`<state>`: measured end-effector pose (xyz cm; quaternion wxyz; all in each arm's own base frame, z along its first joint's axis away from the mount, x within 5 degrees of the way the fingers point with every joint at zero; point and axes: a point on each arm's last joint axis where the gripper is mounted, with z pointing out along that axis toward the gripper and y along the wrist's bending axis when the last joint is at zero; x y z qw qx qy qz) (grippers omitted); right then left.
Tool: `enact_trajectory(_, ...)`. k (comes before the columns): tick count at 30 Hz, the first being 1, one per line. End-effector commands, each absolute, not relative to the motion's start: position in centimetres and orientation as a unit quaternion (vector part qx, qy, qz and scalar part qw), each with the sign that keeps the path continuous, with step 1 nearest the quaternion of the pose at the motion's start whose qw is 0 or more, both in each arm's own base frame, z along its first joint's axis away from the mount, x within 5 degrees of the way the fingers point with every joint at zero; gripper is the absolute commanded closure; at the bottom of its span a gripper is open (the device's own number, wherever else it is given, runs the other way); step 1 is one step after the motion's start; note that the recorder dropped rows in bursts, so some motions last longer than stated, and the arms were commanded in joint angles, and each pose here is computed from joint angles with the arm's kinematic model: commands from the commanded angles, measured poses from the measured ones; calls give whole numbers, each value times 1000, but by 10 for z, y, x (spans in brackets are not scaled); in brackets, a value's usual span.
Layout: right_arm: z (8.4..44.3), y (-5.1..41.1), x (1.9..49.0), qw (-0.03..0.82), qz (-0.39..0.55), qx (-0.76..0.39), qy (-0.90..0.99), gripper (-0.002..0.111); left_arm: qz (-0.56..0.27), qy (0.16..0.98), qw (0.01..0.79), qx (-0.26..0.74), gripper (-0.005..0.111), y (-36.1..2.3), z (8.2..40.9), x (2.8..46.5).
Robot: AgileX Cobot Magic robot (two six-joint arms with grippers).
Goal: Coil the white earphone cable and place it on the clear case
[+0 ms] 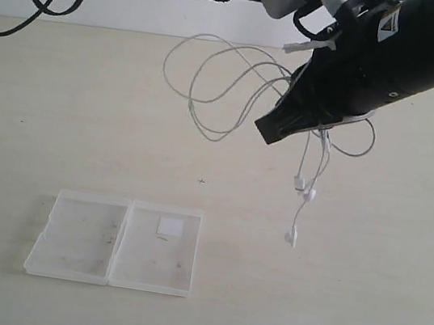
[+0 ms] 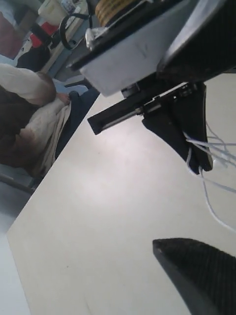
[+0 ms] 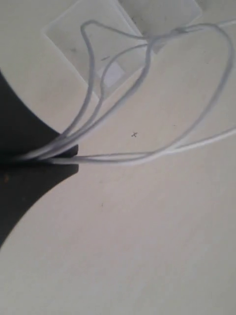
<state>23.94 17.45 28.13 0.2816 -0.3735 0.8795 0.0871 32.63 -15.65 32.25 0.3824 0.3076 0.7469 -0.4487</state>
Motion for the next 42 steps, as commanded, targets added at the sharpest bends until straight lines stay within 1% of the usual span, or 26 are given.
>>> enact_trajectory(1, 280, 172, 235, 246, 74, -396, 882, 108, -440, 721, 417, 337, 25, -148, 344, 317)
enact_trajectory(3, 283, 173, 235, 230, 72, -400, 884, 108, -434, 715, 431, 339, 29, -140, 353, 314)
enact_trajectory(6, 291, 175, 238, 208, 68, -409, 886, 108, -420, 709, 458, 332, 46, -123, 369, 308)
enact_trajectory(7, 295, 177, 240, 207, 68, -412, 885, 108, -417, 707, 466, 331, 56, -115, 374, 306)
enact_trajectory(8, 298, 178, 241, 203, 68, -413, 885, 108, -414, 704, 473, 332, 63, -109, 379, 303)
enact_trajectory(10, 305, 180, 244, 197, 69, -421, 883, 108, -411, 697, 481, 337, 80, -96, 387, 297)
enact_trajectory(13, 312, 188, 247, 181, 88, -434, 878, 108, -413, 681, 486, 361, 106, -78, 395, 287)
enact_trajectory(19, 321, 198, 256, 179, 105, -433, 877, 108, -391, 686, 516, 333, 107, -50, 404, 281)
enact_trajectory(26, 331, 217, 244, 201, 84, -474, 853, 108, -409, 671, 542, 298, 107, -42, 394, 268)
enact_trajectory(30, 331, 220, 242, 203, 75, -477, 852, 108, -383, 683, 562, 268, 107, -38, 387, 256)
enact_trajectory(38, 333, 223, 245, 227, 81, -469, 850, 108, -312, 675, 647, 167, 107, -32, 400, 217)
enact_trajectory(42, 333, 223, 245, 226, 83, -469, 850, 108, -296, 679, 658, 136, 107, -30, 394, 203)
